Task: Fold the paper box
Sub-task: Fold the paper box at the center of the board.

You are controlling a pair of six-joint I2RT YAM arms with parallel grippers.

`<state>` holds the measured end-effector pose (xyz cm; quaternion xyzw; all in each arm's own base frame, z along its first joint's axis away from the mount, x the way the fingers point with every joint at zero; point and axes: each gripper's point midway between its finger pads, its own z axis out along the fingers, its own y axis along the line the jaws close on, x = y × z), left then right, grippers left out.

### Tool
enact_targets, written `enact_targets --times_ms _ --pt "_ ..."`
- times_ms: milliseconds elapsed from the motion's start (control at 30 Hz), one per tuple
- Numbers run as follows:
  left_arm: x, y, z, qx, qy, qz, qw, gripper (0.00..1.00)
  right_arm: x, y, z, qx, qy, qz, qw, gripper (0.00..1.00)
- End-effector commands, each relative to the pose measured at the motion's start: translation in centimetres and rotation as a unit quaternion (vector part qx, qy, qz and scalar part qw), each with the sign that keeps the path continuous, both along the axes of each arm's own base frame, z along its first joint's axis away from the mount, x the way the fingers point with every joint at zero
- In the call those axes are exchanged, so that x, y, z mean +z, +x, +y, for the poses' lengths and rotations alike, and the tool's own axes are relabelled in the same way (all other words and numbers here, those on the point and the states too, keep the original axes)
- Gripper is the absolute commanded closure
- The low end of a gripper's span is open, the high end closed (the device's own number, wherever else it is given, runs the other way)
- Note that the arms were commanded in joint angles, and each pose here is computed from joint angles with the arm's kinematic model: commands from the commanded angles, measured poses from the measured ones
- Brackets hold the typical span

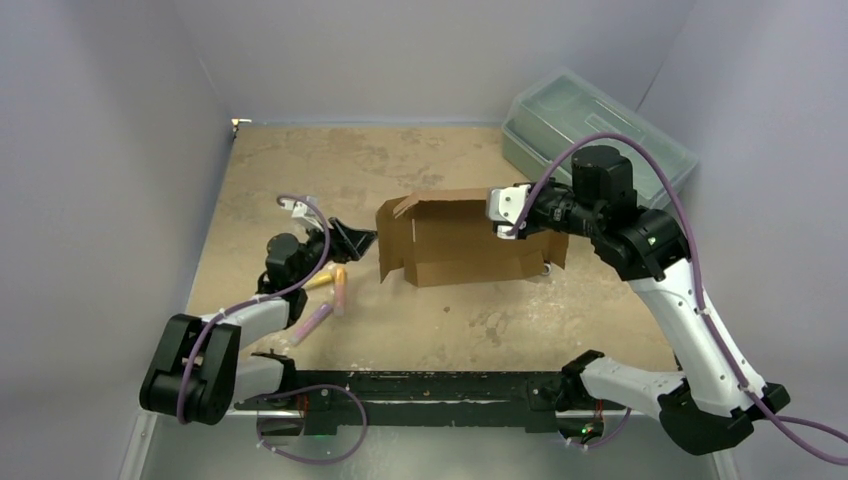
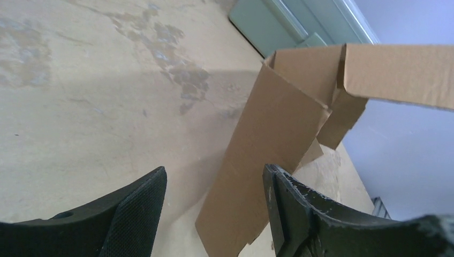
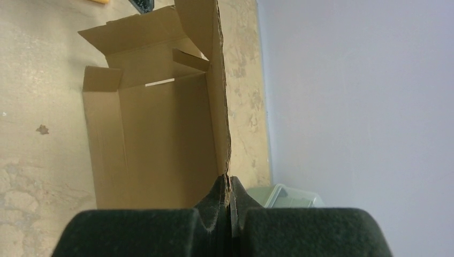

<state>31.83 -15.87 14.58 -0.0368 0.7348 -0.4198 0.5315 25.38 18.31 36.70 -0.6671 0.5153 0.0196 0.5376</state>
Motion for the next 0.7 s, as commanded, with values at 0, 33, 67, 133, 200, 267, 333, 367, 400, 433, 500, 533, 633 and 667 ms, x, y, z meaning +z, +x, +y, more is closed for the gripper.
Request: enact_targets --times_ms 0,33,67,133,200,267,333,367,400,433,500,533,633,667 --pt "0.2 -1.1 -1.7 -0.039 0.018 -0.018 0.999 0.35 0.7 -0.8 0.2 0.008 0.018 0.000 1.000 1.00" --pt "0.2 -1.2 -1.9 -0.043 0.018 -0.019 0.999 0.35 0.7 -0.9 0.3 0.011 0.019 0.002 1.000 1.00" --pt "0.1 -1.4 -1.9 -0.043 0.018 -0.019 0.999 0.35 0.7 -1.1 0.4 0.014 0.020 0.004 1.000 1.00" --pt "-0.1 -1.4 -1.9 -0.043 0.019 -0.018 0.999 0.35 0.6 -1.6 0.5 0.025 0.022 0.011 0.999 1.00" --pt "-0.2 -1.3 -2.1 -0.048 0.020 -0.017 0.999 0.35 0.3 -2.3 0.7 0.038 0.023 0.021 0.999 1.00" --pt "-0.4 -1.1 -2.5 -0.054 0.023 -0.017 0.998 0.35 0.1 -2.7 0.8 0.044 0.025 0.028 0.998 1.00" --pt "-0.4 -1.0 -2.9 -0.062 0.026 -0.018 0.998 0.36 0.0 -2.8 0.8 0.044 0.025 0.031 0.998 1.00" --pt "-0.4 -1.0 -3.2 -0.067 0.028 -0.019 0.997 0.36 -0.1 -2.8 0.7 0.042 0.025 0.033 0.998 1.00" --pt "-0.4 -1.0 -3.7 -0.074 0.030 -0.021 0.997 0.36 -0.2 -2.8 0.7 0.041 0.025 0.034 0.998 1.00" --pt "-0.3 -1.1 -4.0 -0.081 0.032 -0.024 0.996 0.36 -0.2 -2.7 0.7 0.038 0.027 0.034 0.998 1.00" --pt "-0.2 -1.3 -4.6 -0.093 0.035 -0.028 0.995 0.36 -0.3 -2.4 0.7 0.033 0.028 0.034 0.999 1.00" --pt "-0.2 -1.5 -4.8 -0.097 0.037 -0.031 0.994 0.36 -0.3 -2.4 0.7 0.031 0.028 0.033 0.999 1.00" --pt "-0.2 -1.8 -5.2 -0.103 0.040 -0.035 0.993 0.35 -0.4 -2.3 0.8 0.031 0.030 0.037 0.998 1.00" --pt "-0.3 -1.8 -5.3 -0.104 0.042 -0.034 0.993 0.35 -0.4 -2.3 0.8 0.032 0.031 0.037 0.998 1.00"
